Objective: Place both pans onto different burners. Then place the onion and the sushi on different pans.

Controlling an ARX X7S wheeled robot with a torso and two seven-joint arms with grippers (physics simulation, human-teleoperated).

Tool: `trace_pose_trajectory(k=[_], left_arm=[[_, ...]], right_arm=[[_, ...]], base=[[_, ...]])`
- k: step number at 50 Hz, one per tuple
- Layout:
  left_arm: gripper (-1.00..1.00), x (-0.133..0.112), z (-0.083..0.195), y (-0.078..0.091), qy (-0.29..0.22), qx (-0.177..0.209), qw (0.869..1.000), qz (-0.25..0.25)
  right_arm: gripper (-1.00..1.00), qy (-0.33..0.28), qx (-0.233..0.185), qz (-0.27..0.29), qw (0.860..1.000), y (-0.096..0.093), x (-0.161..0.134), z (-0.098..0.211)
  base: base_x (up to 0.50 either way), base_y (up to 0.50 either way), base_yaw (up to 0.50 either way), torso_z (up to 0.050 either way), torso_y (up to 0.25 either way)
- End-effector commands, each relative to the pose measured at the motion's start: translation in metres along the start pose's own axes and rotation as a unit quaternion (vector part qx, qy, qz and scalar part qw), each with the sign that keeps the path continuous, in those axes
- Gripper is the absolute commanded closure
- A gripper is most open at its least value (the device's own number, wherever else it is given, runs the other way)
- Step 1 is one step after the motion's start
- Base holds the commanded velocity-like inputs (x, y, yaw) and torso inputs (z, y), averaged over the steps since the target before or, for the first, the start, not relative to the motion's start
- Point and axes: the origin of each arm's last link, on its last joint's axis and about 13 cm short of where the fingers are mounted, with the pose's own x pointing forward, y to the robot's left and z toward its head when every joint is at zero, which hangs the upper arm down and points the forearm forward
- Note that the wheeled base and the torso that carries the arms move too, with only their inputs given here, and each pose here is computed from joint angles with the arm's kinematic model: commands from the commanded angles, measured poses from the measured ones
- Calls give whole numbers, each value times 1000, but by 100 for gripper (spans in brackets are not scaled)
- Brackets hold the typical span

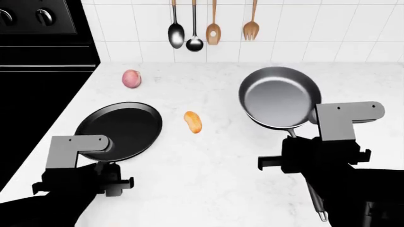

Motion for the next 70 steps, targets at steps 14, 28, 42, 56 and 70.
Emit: trace_pose_trajectory(k=[14, 28, 42, 56, 70], left_arm=[[100, -22, 27, -3, -59, -17, 998, -34], [100, -34, 42, -5, -87, -13, 995, -36], [100, -42, 47, -5, -119, -7, 992, -38], [100, -43, 48, -5, -122, -4, 992, -39], [100, -61, 61, -1, -155, 38, 987, -11]], right_arm=[[100, -34, 7, -5, 999, -2, -3, 8], [100, -62, -3, -6, 998, -2, -7, 7], [100, -77, -18, -1, 997, -1, -10, 5], [100, -93, -8, 2, 996, -1, -14, 6], [100, -100, -14, -5, 995, -2, -14, 8]], base=[[0, 0, 0, 0, 2], [0, 0, 0, 1, 4], [-162, 41, 0, 1, 5], [-290, 95, 0, 1, 3], [0, 105, 0, 1, 4]])
